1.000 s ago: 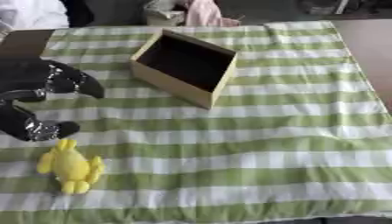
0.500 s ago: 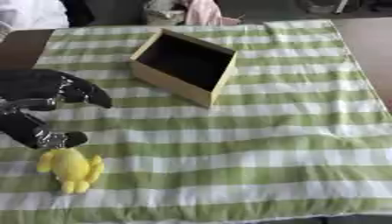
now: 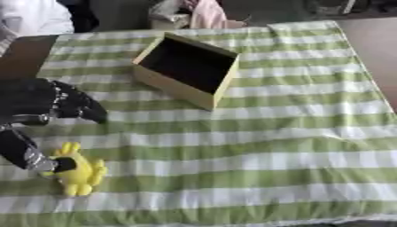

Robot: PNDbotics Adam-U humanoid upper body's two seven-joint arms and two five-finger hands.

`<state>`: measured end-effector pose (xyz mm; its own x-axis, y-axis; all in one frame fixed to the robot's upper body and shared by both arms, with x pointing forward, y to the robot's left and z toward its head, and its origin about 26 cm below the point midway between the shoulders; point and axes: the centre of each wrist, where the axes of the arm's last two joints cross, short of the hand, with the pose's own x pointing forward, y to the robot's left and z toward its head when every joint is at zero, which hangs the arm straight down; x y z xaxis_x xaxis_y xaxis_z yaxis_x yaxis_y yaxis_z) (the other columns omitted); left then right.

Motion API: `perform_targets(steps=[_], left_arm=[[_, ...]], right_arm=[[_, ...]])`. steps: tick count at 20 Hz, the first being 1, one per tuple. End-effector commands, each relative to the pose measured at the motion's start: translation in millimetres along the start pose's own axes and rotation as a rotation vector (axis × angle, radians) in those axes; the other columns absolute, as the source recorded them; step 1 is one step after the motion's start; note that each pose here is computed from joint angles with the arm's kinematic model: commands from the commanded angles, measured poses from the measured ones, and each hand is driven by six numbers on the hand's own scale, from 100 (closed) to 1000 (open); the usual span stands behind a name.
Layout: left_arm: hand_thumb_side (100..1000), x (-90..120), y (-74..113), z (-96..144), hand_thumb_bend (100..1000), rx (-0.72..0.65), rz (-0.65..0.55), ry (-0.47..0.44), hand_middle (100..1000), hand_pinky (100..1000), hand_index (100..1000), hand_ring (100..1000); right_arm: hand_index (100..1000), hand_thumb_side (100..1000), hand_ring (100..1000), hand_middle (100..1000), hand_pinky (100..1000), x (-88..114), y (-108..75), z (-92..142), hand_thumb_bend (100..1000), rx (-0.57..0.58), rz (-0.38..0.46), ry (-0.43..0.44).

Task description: Pick up objects on the table and place them in the box.

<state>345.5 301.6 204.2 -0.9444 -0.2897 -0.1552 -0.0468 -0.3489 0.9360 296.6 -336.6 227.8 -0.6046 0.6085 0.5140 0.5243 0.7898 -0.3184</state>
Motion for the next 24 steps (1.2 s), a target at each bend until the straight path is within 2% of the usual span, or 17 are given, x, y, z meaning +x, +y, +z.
perform_targets(steps=[1, 4, 9, 14, 15, 18, 24], left_arm=[[749, 0.7, 10.2, 10.3, 485, -0.187, -0.160, -0.126, 840, 795, 926, 851], [741, 1.3, 5.5, 12.4, 523, -0.201, -0.207, -0.100, 848, 804, 930, 859], [555, -1.8, -15.6, 18.1, 503, -0.286, -0.221, -0.060, 866, 811, 940, 871], [502, -4.7, -30.5, 24.3, 476, -0.350, -0.203, -0.035, 872, 808, 957, 872], [474, -4.8, -33.6, 25.1, 446, -0.354, -0.194, -0.034, 871, 803, 962, 870], [474, -4.9, -40.7, 27.0, 403, -0.366, -0.164, -0.033, 868, 800, 967, 868], [477, -9.1, -39.3, 28.3, 443, -0.385, -0.152, -0.017, 885, 814, 979, 881]], right_arm=[[782, 637, 738, 726, 672, 8.0, -5.7, -5.2, 100, -0.009, 0.010, -0.034], [782, 637, 738, 726, 672, 8.3, -5.6, -4.3, 100, -0.010, 0.009, -0.031], [782, 637, 738, 726, 671, 8.5, -5.6, -3.2, 100, -0.012, 0.008, -0.027], [782, 638, 738, 725, 670, 7.4, -5.8, -1.3, 100, -0.013, 0.009, -0.018], [781, 638, 738, 725, 669, 7.2, -5.8, -0.9, 100, -0.014, 0.008, -0.016], [781, 638, 738, 725, 669, 7.0, -5.6, -0.5, 100, -0.013, 0.007, -0.014], [781, 641, 737, 724, 667, 6.0, -5.1, 1.5, 100, -0.014, 0.001, -0.005]])
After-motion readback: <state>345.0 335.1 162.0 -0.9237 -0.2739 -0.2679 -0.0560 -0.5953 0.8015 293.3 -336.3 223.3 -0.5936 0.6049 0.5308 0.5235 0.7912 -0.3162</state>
